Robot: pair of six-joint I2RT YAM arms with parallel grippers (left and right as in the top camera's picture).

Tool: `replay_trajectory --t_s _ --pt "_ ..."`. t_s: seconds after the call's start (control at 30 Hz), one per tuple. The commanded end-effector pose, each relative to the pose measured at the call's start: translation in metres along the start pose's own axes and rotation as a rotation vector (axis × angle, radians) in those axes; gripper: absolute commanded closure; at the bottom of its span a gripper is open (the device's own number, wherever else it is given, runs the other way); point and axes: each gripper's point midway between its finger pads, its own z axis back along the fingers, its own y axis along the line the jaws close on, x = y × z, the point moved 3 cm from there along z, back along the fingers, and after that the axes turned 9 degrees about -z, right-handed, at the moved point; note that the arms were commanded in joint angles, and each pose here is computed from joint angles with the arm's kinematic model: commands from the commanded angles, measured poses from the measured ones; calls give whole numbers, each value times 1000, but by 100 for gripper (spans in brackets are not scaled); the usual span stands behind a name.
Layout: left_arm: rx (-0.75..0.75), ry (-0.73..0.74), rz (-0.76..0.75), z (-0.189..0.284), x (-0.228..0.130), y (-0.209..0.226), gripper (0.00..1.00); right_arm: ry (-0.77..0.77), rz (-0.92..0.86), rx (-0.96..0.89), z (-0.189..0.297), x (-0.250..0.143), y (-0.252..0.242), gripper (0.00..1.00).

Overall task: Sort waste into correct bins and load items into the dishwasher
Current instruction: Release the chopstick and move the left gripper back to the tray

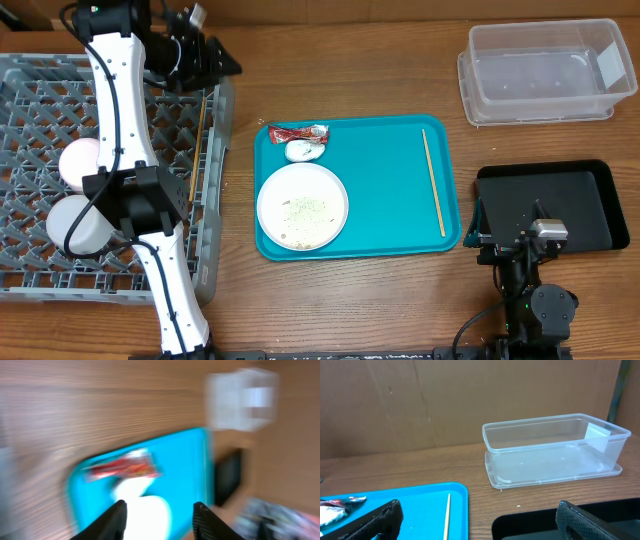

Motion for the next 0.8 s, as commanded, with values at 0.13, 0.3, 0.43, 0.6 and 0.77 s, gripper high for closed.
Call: replay_trajectory --t_s 0.13,0.3,0.43,0.6,0.77 --pt "-418 43 -160 -34 -9 -122 10 -10 3 -9 0 -1 -2 0" --pt "-483 175 -298 -91 -42 -188 0 -9 3 -9 0 -1 -2 0" --pt "-261 269 -414 -156 -73 -219 0 -10 3 -9 0 -1 -2 0" --pt "484 135 -266 -205 -90 -201 0 -9 3 -9 0 -1 -2 0" --pt "775 -105 -224 -214 -106 -223 34 -10 3 -9 0 -1 -2 0"
